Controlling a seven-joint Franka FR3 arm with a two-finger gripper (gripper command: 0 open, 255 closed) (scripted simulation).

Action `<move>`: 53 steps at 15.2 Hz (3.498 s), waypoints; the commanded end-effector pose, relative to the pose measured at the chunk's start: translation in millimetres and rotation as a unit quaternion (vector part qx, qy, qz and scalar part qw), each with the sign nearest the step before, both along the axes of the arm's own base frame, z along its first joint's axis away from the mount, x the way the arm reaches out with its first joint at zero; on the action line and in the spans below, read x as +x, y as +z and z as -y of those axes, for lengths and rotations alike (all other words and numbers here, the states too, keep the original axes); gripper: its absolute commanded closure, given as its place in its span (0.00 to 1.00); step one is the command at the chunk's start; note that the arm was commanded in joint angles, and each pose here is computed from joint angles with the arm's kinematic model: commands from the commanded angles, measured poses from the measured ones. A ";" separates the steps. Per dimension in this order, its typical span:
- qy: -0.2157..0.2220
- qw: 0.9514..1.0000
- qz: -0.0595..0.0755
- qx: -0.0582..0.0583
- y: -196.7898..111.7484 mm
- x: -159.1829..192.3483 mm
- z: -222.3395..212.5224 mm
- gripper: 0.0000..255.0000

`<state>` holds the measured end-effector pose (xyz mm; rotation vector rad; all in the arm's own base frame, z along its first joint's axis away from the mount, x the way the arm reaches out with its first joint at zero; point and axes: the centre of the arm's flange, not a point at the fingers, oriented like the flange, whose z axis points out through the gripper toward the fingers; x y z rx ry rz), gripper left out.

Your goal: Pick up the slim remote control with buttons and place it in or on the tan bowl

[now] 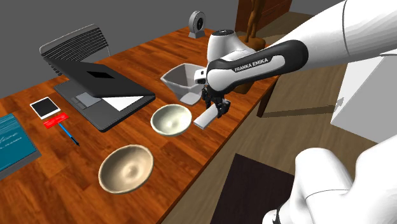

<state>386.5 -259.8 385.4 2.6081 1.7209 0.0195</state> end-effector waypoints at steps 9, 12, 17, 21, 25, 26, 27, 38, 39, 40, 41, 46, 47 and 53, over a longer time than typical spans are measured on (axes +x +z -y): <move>0.000 1.000 0.000 0.000 31.2 0.0 -0.1 1.00; 0.000 1.000 0.000 0.000 47.0 0.0 -0.1 1.00; 0.000 1.000 0.000 0.000 73.5 0.0 -0.1 1.00; 0.000 1.000 0.000 0.000 94.6 0.0 -0.1 1.00; 0.000 1.000 0.000 0.000 115.7 0.0 -0.1 1.00; 0.000 1.000 0.000 0.000 121.0 0.0 -0.1 1.00; 0.000 1.000 0.000 0.000 121.6 -0.1 -0.2 1.00; 0.000 1.000 0.000 0.000 122.0 50.5 -136.2 1.00; 0.000 1.000 0.000 0.000 122.0 55.1 -148.6 1.00; 0.000 1.000 0.000 0.000 122.0 59.7 -161.0 1.00; 0.000 1.000 0.000 0.000 122.0 64.3 -173.4 1.00; 0.000 1.000 0.000 0.000 122.2 87.3 -235.2 1.00; 0.000 1.000 0.000 0.000 122.2 91.9 -247.6 1.00; 0.000 1.000 0.000 0.000 122.4 119.5 -321.8 1.00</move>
